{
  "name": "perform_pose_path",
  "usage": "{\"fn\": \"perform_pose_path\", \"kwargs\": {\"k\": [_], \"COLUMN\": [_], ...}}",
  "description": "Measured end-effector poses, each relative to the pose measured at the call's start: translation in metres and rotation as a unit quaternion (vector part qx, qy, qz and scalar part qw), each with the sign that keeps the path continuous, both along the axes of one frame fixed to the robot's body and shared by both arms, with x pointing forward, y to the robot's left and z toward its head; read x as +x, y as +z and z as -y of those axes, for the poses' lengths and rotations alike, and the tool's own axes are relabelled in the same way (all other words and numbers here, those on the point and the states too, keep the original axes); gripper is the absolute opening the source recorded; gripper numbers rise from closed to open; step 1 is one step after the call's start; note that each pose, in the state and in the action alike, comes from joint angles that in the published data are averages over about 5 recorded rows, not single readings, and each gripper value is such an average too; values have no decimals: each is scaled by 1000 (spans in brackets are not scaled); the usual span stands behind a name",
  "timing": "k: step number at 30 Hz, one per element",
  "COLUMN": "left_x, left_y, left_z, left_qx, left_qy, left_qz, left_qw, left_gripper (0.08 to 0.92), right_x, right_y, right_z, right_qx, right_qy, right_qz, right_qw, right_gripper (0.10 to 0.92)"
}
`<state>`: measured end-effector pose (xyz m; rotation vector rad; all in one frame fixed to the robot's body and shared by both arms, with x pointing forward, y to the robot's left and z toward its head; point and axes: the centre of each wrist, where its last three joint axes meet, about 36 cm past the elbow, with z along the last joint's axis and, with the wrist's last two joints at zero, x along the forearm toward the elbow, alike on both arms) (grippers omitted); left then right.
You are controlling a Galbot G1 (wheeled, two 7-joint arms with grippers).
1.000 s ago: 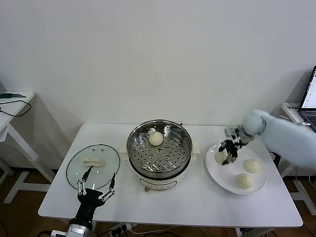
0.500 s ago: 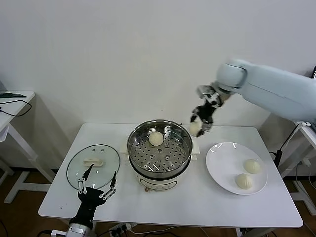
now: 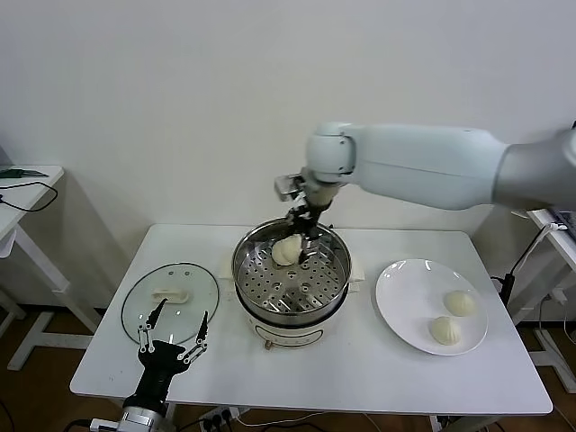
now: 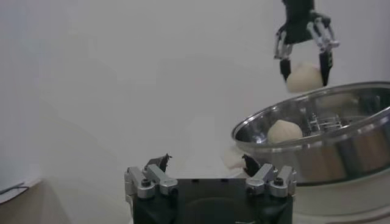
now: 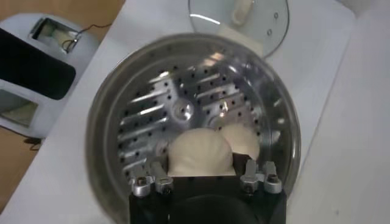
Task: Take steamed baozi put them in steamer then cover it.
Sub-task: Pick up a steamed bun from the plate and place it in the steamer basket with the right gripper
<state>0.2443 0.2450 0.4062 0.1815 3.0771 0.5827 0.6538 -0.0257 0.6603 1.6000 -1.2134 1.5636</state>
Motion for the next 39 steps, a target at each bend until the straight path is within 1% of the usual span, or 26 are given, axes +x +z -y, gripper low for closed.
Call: {"fn": "perform_pose_path", "kwargs": {"k": [12,27,30,35,39], "left_x": [0,0,0,-1,-1], "left_y": [1,2,2,2,2], "left_z": [-1,-3,-3,-3,-3], "left_qx": [1,2,1,1,1], "left_qy": [2,5,5,5,6], "left_qz": [3,4,4,3,3], "left_qw": [1000,1000,1000,1000,1000], "left_gripper": [823,823,823,823,823], "right_x": [-10,-15,-17,-18,-17], "right_y": [-40,-64,-67,-71,-70], "right_z": [-38,-47,-49,-51,-50], "right_qx": [-10,-12,-12,-9,-7], "right_qy": [9,14,17,19,19], "right_qz": [5,-1,-4,-7,-6], "right_qw": [1000,1000,1000,1000,1000], "right_gripper": [679,697,723,811,822]}}
